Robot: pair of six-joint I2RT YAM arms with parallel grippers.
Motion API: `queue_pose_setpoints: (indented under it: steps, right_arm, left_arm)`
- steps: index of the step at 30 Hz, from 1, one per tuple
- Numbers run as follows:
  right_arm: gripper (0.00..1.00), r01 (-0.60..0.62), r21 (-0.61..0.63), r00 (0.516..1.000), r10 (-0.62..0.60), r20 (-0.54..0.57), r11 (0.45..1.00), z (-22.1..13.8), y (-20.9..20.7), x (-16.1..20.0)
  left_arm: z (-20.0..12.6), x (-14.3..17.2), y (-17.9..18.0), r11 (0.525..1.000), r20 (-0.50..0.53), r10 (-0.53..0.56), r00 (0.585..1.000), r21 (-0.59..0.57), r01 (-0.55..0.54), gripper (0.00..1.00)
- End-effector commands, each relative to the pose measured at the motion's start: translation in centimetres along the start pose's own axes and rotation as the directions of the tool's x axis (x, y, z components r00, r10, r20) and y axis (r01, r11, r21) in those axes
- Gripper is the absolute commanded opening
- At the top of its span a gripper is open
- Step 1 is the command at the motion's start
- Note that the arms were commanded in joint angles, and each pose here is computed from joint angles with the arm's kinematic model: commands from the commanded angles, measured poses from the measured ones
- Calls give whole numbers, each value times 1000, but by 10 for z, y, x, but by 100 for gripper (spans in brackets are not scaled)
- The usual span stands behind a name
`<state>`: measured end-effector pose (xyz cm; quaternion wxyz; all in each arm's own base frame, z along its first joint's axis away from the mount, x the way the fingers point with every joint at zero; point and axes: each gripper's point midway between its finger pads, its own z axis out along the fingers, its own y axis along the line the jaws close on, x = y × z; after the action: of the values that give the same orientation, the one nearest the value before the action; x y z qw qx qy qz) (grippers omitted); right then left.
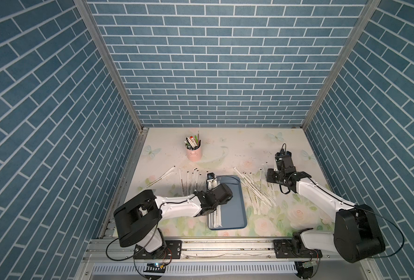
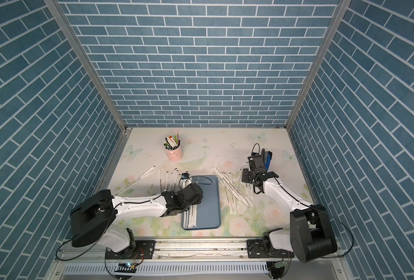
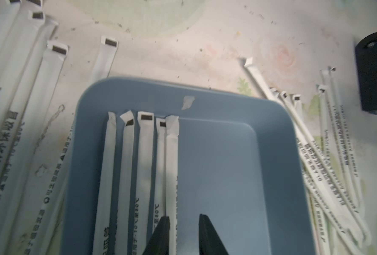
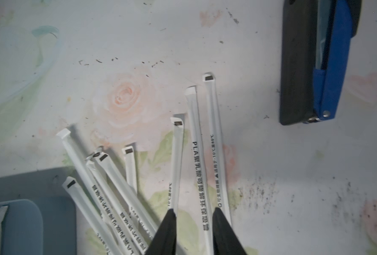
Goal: Put the straws into the storage box
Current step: Place the straw in the storage box, then pick up the straw from the center of the board.
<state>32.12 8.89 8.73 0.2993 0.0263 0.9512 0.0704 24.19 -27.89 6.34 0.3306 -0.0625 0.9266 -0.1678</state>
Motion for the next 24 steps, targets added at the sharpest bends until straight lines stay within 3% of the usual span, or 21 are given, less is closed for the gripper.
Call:
queue_pose_setpoints:
  steps: [1, 5, 9, 16, 24]
  right_arm:
    - [31, 41, 56, 997, -37, -74, 998, 3, -19, 19]
    - [32, 37, 62, 996, -31, -87, 997, 10, -20, 21]
    - [32, 30, 46, 993, -25, -113, 998, 21, -16, 27]
    - [30, 24, 73, 991, -14, -136, 997, 33, -22, 35]
    - [26, 18, 98, 987, -2, -161, 995, 45, -28, 47]
  left_arm:
    - [-18, -26, -7, 1000, 69, 18, 997, 10, -18, 33]
    - [-42, -53, -7, 999, 162, 44, 986, 11, -46, 52]
    - [-58, -73, 7, 995, 249, 99, 963, -51, -89, 65]
    - [-71, -88, 22, 992, 314, 114, 943, -93, -89, 68]
    - [-65, -82, 24, 992, 298, 111, 948, -87, -89, 68]
